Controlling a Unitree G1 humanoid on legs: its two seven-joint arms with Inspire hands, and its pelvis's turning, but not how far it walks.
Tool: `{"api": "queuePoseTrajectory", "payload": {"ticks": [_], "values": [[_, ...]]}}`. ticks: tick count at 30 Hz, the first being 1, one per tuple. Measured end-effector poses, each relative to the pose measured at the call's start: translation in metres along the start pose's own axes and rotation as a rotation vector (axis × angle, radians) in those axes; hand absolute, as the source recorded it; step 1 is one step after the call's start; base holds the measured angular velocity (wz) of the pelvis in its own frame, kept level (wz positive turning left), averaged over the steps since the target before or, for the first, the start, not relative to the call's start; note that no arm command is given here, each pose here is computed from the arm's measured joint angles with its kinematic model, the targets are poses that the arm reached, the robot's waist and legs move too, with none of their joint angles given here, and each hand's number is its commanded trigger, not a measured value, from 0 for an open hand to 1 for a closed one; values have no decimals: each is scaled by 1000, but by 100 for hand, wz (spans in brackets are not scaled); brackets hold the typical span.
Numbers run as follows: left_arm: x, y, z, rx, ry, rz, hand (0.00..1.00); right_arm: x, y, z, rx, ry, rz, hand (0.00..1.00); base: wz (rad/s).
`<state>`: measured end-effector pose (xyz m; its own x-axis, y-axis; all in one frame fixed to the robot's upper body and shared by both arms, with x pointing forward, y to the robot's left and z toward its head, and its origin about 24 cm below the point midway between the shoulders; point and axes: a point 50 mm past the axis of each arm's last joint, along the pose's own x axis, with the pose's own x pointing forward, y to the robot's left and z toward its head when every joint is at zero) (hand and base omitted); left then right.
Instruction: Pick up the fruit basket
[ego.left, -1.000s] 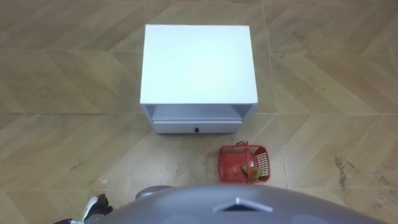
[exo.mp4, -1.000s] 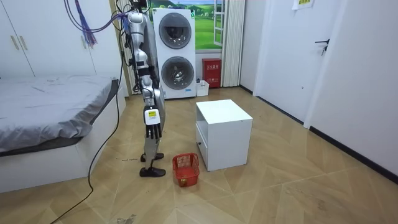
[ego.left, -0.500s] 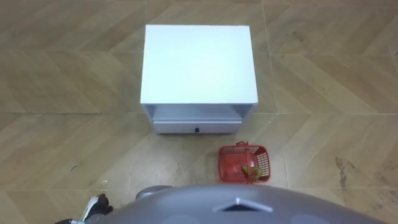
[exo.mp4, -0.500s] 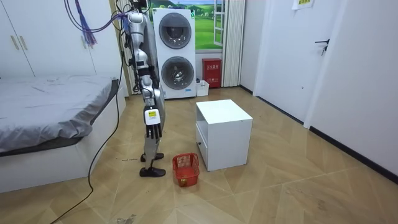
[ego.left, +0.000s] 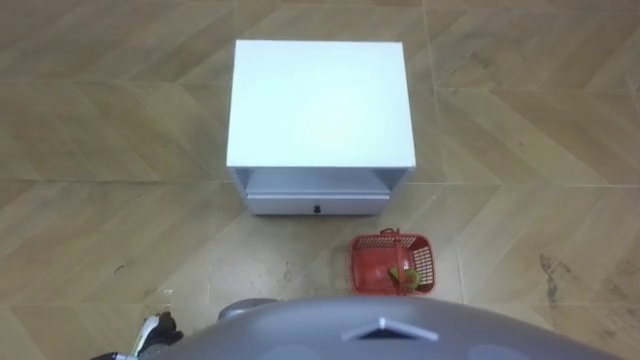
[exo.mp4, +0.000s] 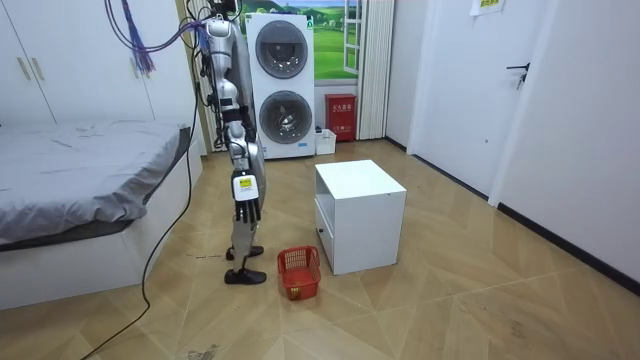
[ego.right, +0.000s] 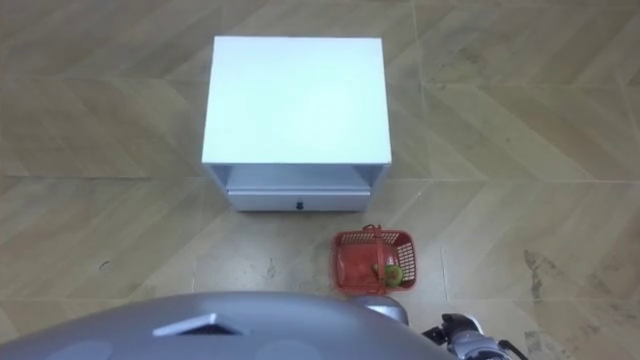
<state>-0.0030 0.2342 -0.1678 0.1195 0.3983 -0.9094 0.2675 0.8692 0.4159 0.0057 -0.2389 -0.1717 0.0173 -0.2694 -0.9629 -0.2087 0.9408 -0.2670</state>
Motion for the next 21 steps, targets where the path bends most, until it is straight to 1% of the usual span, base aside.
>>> {"api": "queuePoseTrajectory", "payload": {"ticks": [5,8,12,14,16,17,19,20,21], "values": [[0,1,0,-14,4,5,0,0,0,-3,12,12,0,0,10],[1,4,-1,-33,9,10,0,0,-1,1,23,-1,-3,0,0],[2,8,1,-46,6,20,0,0,-5,5,110,-17,-23,0,0],[3,10,3,-68,2,24,0,0,-7,10,142,-28,-29,0,-9],[4,12,1,-77,-3,15,0,-1,-12,26,161,-66,-37,0,-13],[5,14,3,-90,-7,14,0,-1,-13,31,169,-77,-38,0,12],[8,27,11,-110,-30,33,0,-1,-14,33,204,-84,-45,0,59],[8,31,12,-111,-36,41,0,-1,-15,35,211,-88,-47,0,53],[9,38,15,-109,-47,55,0,-2,-18,43,233,-111,-57,0,13]]}}
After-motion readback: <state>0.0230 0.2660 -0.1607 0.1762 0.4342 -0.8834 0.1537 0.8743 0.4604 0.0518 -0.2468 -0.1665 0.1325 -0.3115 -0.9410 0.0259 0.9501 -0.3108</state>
